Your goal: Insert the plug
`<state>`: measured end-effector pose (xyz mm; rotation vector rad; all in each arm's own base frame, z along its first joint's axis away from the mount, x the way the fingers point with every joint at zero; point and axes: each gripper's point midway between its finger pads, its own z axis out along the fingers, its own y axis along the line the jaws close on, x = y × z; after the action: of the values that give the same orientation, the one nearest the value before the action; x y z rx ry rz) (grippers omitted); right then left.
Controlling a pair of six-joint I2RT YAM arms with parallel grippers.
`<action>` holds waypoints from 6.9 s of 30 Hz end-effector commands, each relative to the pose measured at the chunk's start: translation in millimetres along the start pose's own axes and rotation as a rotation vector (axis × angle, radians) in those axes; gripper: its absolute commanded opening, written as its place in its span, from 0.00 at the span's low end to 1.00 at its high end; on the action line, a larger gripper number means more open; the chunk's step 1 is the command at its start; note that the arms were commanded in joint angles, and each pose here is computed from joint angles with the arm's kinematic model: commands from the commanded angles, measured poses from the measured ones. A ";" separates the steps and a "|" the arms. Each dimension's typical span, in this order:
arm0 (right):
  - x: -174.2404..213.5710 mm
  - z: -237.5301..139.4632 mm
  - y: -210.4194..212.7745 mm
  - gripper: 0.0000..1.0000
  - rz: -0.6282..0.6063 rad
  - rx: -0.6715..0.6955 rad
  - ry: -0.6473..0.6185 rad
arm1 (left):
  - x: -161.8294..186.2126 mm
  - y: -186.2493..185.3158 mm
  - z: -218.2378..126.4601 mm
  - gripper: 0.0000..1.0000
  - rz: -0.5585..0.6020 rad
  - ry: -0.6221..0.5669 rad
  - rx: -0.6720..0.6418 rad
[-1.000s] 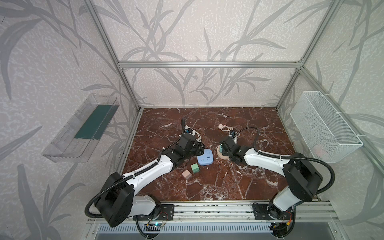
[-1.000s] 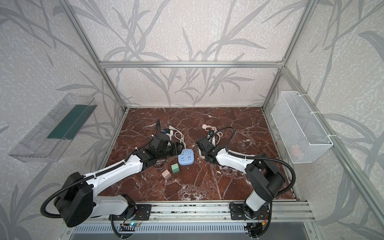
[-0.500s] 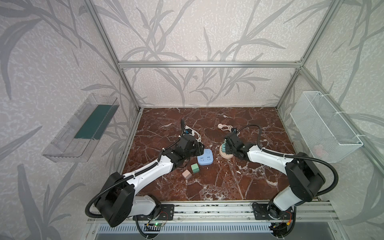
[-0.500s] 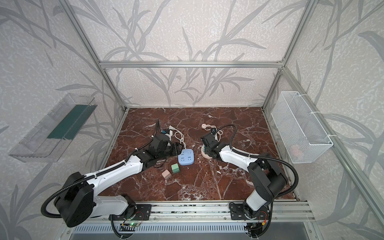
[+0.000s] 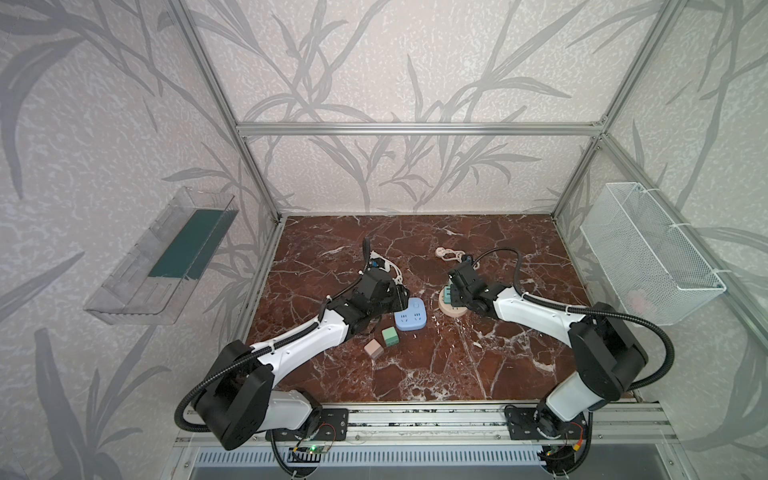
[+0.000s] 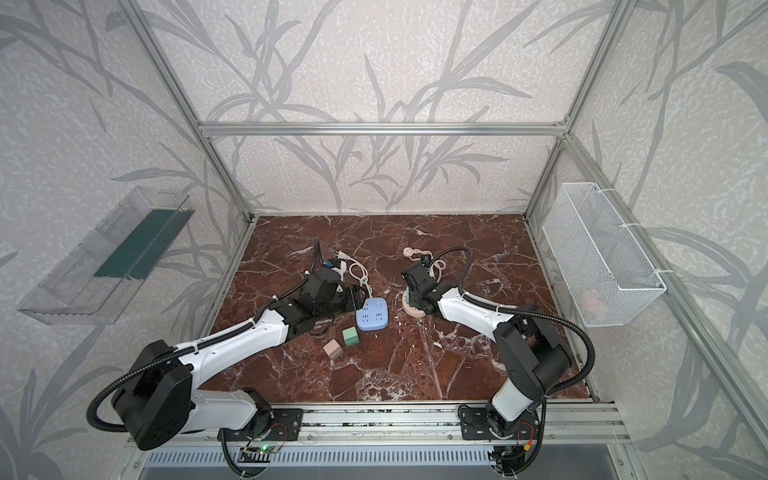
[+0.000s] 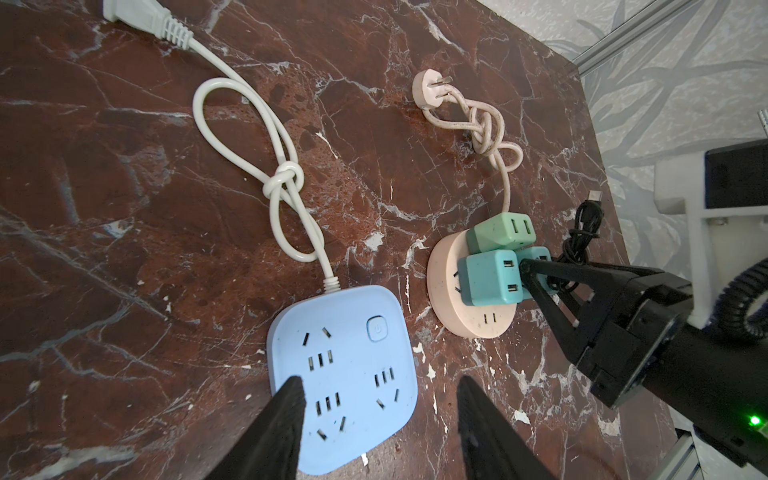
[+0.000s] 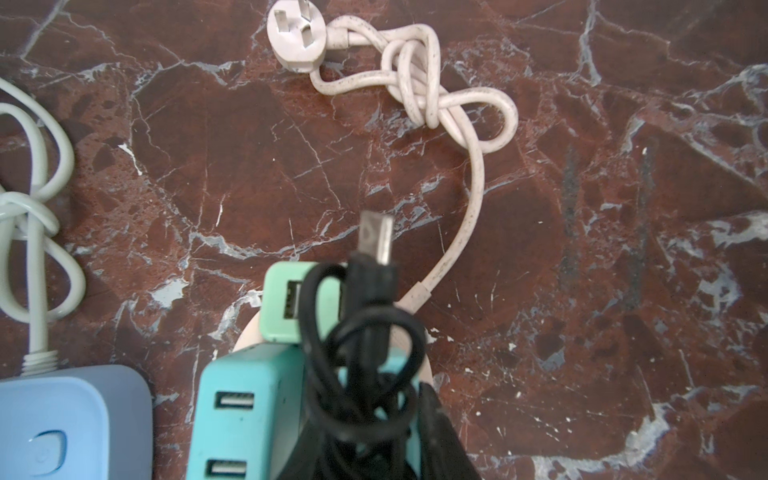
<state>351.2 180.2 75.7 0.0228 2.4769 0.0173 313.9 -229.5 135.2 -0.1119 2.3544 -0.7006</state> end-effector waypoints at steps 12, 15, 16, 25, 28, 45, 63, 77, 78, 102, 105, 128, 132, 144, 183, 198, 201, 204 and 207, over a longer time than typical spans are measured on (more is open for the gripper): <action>108.0 27.6 -30.2 0.00 -0.051 0.061 0.333 | -6.2 3.2 -0.5 0.58 0.006 -0.004 -0.012; 116.7 30.0 -33.4 0.00 -0.059 0.076 0.362 | -5.5 2.7 3.5 0.58 -0.002 0.001 -0.005; 118.4 30.6 -33.5 0.00 -0.063 0.077 0.371 | -5.3 1.6 4.8 0.58 -0.004 0.003 0.000; 135.3 29.9 -41.4 0.00 -0.104 0.127 0.471 | -3.8 0.8 9.2 0.58 -0.011 0.006 0.015; 134.2 27.9 -41.8 0.00 -0.114 0.136 0.485 | -5.2 1.5 6.6 0.58 -0.003 -0.004 0.012; 175.3 37.9 -37.7 0.00 -0.188 0.135 0.700 | -2.5 15.8 8.9 0.58 0.007 -0.011 -0.028; 88.4 -4.2 -40.1 0.00 -0.161 0.148 0.511 | -16.0 11.0 -10.7 0.59 0.021 -0.063 -0.012; 82.0 -4.8 -43.8 0.28 -0.105 0.101 0.483 | -17.1 15.6 -10.0 0.64 0.023 -0.067 -0.039; 78.0 -6.0 -42.8 0.32 -0.099 0.097 0.472 | -17.9 15.7 -9.9 0.64 0.024 -0.068 -0.043; 4.5 -117.7 -0.6 0.50 0.036 -0.338 0.152 | -22.1 32.4 -18.4 0.72 0.061 -0.053 -0.170; 2.6 -131.3 18.1 0.48 0.064 -0.456 0.121 | -13.5 44.5 -23.3 0.74 0.044 -0.024 -0.224; 51.4 -104.6 86.0 0.44 -0.097 -0.507 0.275 | 82.2 76.4 -48.5 0.56 -0.073 0.324 -0.284; 56.6 -100.0 85.3 0.44 -0.082 -0.505 0.283 | 90.7 78.9 -45.0 0.59 -0.079 0.346 -0.302; 57.7 -98.0 92.9 0.43 -0.083 -0.517 0.293 | 105.8 74.7 -33.7 0.63 -0.070 0.395 -0.295; 130.6 -81.5 213.7 0.62 -0.502 -0.421 0.467 | 33.6 128.1 -114.0 0.63 -0.257 -0.057 -0.410; 145.4 -47.2 215.7 0.58 -0.533 -0.338 0.489 | 37.3 124.9 -103.8 0.63 -0.267 -0.025 -0.370; 144.0 -43.9 217.6 0.57 -0.537 -0.332 0.479 | 37.7 124.8 -102.5 0.63 -0.270 -0.022 -0.368; 144.6 -39.9 219.9 0.57 -0.540 -0.329 0.479 | 38.7 125.4 -101.5 0.63 -0.271 -0.019 -0.368; 144.5 -38.3 223.1 0.57 -0.542 -0.331 0.478 | 39.3 125.5 -101.0 0.63 -0.271 -0.015 -0.368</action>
<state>214.0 405.4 24.0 -0.8641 2.8331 0.2538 233.5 -89.3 116.4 -0.5758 2.4539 -0.3854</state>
